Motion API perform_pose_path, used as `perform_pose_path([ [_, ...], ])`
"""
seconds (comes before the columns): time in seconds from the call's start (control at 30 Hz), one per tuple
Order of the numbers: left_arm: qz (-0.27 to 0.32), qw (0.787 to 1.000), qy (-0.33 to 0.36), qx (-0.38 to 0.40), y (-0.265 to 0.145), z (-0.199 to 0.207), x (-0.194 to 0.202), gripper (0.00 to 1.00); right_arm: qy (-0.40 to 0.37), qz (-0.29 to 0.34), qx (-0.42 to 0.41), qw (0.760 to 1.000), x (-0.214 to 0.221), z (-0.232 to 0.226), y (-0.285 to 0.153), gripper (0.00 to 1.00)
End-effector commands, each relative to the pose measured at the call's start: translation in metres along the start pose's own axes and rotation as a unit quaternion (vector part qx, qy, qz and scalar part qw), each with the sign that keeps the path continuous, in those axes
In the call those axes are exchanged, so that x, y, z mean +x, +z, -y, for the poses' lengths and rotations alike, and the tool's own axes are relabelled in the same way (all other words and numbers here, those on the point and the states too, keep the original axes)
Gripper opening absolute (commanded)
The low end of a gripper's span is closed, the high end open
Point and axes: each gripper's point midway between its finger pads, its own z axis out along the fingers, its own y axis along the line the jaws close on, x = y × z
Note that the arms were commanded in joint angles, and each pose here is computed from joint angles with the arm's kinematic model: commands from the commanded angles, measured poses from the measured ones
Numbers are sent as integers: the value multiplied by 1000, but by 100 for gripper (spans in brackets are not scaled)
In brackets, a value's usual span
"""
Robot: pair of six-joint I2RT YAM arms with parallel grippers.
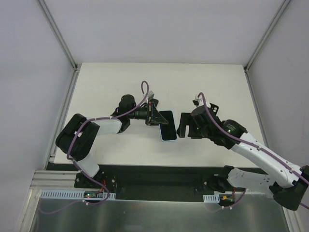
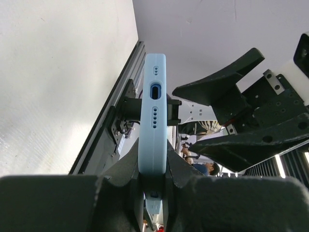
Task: Take the phone out of the phone case
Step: Remove the phone case from the phone.
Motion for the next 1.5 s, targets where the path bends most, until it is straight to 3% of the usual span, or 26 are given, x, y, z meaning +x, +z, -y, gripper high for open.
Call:
perform_pose_path([
  [0.0, -5, 997, 72, 42, -2, 39, -3, 0, -29, -29, -2, 999, 9, -10, 8, 87],
  [0.33, -8, 996, 80, 44, -3, 46, -3, 0, -86, -51, 160, 982, 24, 33, 20, 87],
  [0.47, -7, 995, 85, 46, -4, 50, -3, 0, -108, -54, 186, 975, 27, 33, 25, 87],
  [1.07, -14, 993, 91, 78, -18, 102, 9, 0, -92, -93, 156, 979, 64, 27, 70, 88],
  [1.47, -5, 988, 103, 111, -31, 134, 15, 0, -67, -97, 133, 984, 64, 28, 81, 87],
])
